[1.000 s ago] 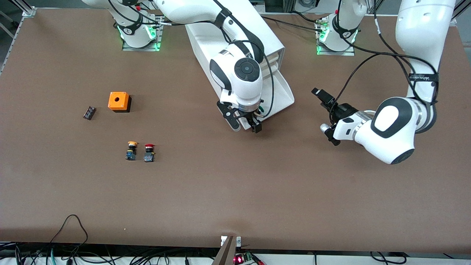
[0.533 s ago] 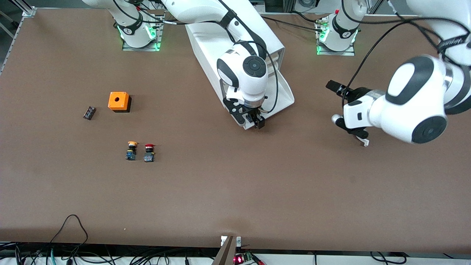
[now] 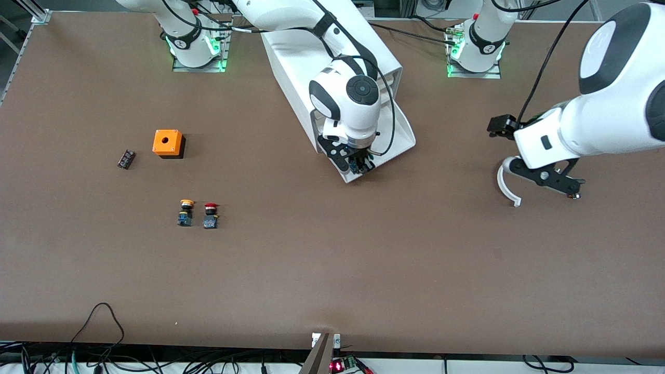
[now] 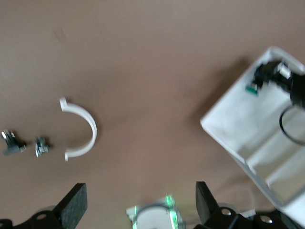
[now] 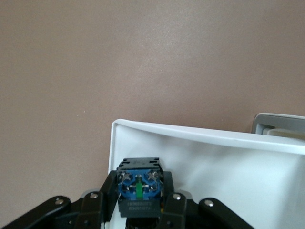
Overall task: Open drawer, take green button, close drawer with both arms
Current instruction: 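Lift the green button out with the right gripper while the left gripper reaches the drawer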
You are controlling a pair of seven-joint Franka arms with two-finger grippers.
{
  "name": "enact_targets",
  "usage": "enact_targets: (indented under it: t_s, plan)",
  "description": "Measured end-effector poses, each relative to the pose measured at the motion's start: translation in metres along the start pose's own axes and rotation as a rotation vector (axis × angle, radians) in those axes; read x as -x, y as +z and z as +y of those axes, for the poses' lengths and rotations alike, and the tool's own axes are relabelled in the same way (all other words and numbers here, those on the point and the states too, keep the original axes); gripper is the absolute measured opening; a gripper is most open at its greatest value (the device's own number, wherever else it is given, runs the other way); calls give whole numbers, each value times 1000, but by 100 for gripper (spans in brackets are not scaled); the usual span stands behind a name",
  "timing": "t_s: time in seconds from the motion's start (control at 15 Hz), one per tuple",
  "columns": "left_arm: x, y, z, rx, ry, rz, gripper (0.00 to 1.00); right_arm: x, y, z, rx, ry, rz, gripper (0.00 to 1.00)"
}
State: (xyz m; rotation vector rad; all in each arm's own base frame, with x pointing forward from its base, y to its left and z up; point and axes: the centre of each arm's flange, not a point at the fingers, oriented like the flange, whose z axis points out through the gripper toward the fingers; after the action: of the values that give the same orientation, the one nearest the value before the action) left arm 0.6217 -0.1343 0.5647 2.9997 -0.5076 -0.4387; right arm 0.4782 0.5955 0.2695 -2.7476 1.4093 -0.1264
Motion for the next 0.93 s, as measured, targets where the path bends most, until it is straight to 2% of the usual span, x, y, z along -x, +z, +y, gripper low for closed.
enact_targets:
  t_s: [0.2,0.4,0.6,0.73,0.93]
  plan:
    - [-11,6,-2,-1,-1,17,100,-2,-8,-3,-18,1,0,41]
    - [-14,8,-2,-1,-11,16,100,-18,-39,-9,-25,-28,11,41]
    - [-14,7,1,-1,-42,19,100,-44,-76,-14,15,-149,20,41]
    - [-15,7,6,-1,-111,22,100,-69,-88,-18,22,-249,18,41]
    - [-30,13,9,6,-191,96,100,-120,-98,-24,34,-408,13,41]
